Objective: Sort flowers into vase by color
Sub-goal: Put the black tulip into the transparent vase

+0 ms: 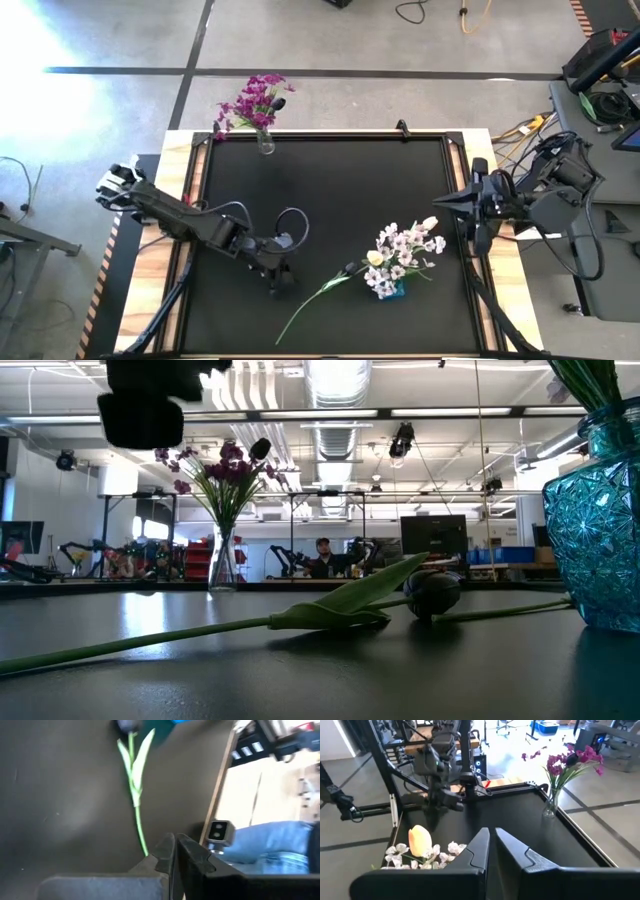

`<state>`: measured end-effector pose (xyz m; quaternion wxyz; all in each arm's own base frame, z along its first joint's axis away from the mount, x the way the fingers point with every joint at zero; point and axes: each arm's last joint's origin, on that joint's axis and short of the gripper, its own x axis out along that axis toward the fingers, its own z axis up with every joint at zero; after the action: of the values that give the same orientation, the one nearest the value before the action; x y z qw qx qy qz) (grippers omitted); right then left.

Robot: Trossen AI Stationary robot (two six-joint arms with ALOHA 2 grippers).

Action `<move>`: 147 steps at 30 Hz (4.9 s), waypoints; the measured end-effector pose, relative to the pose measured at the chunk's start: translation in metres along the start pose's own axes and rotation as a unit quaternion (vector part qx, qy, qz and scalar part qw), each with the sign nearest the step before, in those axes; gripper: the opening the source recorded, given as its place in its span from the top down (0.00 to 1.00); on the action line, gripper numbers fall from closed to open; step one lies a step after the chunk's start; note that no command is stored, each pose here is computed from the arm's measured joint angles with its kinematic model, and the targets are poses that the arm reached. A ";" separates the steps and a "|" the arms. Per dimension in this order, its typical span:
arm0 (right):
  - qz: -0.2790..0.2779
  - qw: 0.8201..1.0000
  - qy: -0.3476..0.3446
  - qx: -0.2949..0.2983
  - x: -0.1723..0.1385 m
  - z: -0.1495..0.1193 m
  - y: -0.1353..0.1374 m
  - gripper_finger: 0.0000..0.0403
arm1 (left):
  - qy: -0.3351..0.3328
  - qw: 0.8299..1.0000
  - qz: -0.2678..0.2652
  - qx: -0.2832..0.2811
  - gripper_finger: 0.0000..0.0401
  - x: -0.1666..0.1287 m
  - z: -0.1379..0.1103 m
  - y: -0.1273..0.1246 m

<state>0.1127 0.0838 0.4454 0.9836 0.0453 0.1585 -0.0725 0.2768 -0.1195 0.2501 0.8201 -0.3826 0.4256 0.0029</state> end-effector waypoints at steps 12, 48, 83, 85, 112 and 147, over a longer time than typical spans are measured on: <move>-0.017 1.000 0.004 0.010 0.008 -0.002 0.009 0.94 | 0.009 1.000 0.021 -0.007 0.78 0.064 -0.015 0.002; -0.002 1.000 0.007 -0.012 0.005 -0.002 0.005 0.94 | 0.089 0.956 0.258 0.107 0.99 0.146 -0.022 -0.040; -0.018 0.999 -0.027 -0.027 -0.013 0.004 -0.017 0.94 | 0.059 0.984 0.155 0.058 0.81 0.153 -0.011 -0.005; -0.016 0.999 -0.028 -0.021 -0.014 0.004 -0.019 0.94 | 0.060 0.982 0.164 0.066 0.92 0.150 -0.011 -0.005; -0.020 0.998 -0.042 -0.037 -0.023 0.008 -0.028 0.94 | 0.004 0.991 0.136 -0.002 0.71 0.140 0.000 -0.011; -0.024 0.997 -0.045 -0.058 -0.023 0.009 -0.028 0.94 | -0.032 0.963 0.258 0.077 0.98 0.064 0.026 -0.030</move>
<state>0.0894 0.0581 0.4590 0.9888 -0.0190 0.1188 -0.0886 0.3456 -0.1442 0.2331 0.8318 -0.1954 0.4822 0.1933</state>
